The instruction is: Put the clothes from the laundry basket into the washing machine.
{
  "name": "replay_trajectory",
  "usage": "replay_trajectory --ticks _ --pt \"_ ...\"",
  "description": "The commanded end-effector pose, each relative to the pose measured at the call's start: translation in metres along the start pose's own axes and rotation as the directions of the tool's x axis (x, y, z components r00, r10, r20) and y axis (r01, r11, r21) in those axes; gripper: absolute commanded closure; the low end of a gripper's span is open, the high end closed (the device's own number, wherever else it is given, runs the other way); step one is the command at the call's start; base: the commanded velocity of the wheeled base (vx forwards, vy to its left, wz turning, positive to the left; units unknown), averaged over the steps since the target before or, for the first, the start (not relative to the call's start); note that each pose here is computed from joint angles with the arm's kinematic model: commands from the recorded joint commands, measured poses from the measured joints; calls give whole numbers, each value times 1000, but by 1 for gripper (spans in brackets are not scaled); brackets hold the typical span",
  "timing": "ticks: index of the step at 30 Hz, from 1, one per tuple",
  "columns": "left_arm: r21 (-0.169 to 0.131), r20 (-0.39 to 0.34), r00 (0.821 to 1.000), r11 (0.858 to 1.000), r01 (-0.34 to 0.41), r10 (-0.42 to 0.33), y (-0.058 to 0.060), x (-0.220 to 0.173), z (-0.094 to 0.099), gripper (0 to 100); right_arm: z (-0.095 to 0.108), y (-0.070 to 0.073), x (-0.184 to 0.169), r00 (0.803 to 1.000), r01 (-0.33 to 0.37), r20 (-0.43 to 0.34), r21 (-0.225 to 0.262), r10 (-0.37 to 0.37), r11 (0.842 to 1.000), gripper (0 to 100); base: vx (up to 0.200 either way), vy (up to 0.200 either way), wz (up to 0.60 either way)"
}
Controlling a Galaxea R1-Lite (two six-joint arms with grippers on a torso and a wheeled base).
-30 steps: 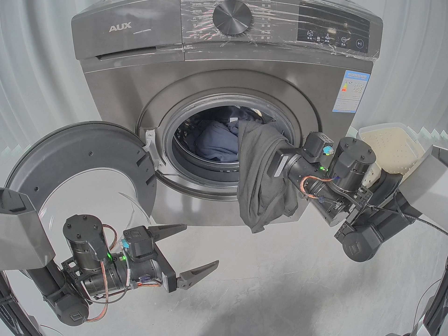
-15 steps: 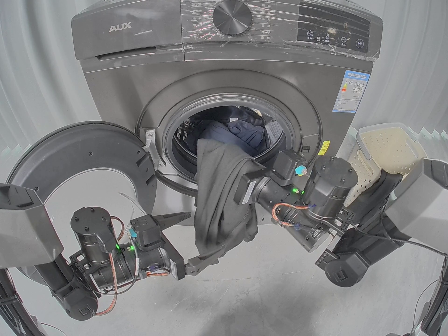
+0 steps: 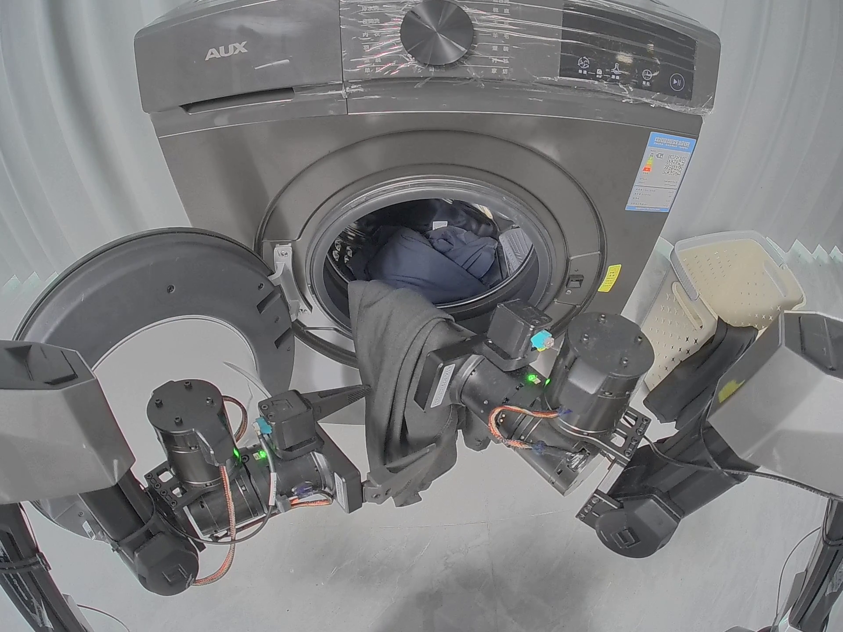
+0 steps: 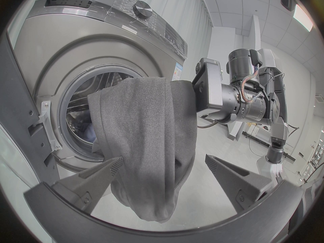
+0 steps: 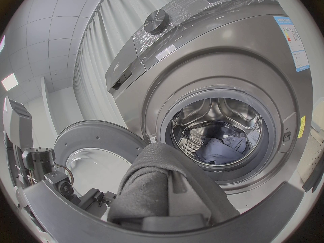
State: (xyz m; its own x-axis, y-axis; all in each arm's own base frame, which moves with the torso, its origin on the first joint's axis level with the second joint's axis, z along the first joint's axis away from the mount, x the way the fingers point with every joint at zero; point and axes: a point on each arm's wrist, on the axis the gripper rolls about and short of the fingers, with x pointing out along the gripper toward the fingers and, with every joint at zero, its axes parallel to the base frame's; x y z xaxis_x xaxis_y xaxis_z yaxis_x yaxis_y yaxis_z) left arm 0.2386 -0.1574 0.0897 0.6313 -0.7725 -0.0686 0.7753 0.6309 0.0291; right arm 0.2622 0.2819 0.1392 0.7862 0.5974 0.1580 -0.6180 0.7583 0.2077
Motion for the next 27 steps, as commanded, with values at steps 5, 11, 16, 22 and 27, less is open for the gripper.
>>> replay_trajectory --ticks 5,11,16,22,27 --pt "-12 27 1000 1000 13 -13 2 18 0 0 2 2 0 1000 -4 5 0 4 1000 100 0 0 0" --pt "-24 -7 1000 1000 -4 4 11 37 -19 0 3 6 -1 1000 -12 9 7 12 1000 100 0 0 0" --pt "-8 67 992 995 -103 104 32 65 -16 0 8 7 -5 1000 -17 16 15 17 1000 100 0 0 0" --pt "-9 97 980 985 -174 174 43 80 -18 0 15 7 -14 1000 -15 15 17 15 1000 100 0 0 0" --pt "-29 126 970 978 -206 208 47 83 -12 100 15 1 -18 1000 4 5 26 -4 1000 100 0 0 0"
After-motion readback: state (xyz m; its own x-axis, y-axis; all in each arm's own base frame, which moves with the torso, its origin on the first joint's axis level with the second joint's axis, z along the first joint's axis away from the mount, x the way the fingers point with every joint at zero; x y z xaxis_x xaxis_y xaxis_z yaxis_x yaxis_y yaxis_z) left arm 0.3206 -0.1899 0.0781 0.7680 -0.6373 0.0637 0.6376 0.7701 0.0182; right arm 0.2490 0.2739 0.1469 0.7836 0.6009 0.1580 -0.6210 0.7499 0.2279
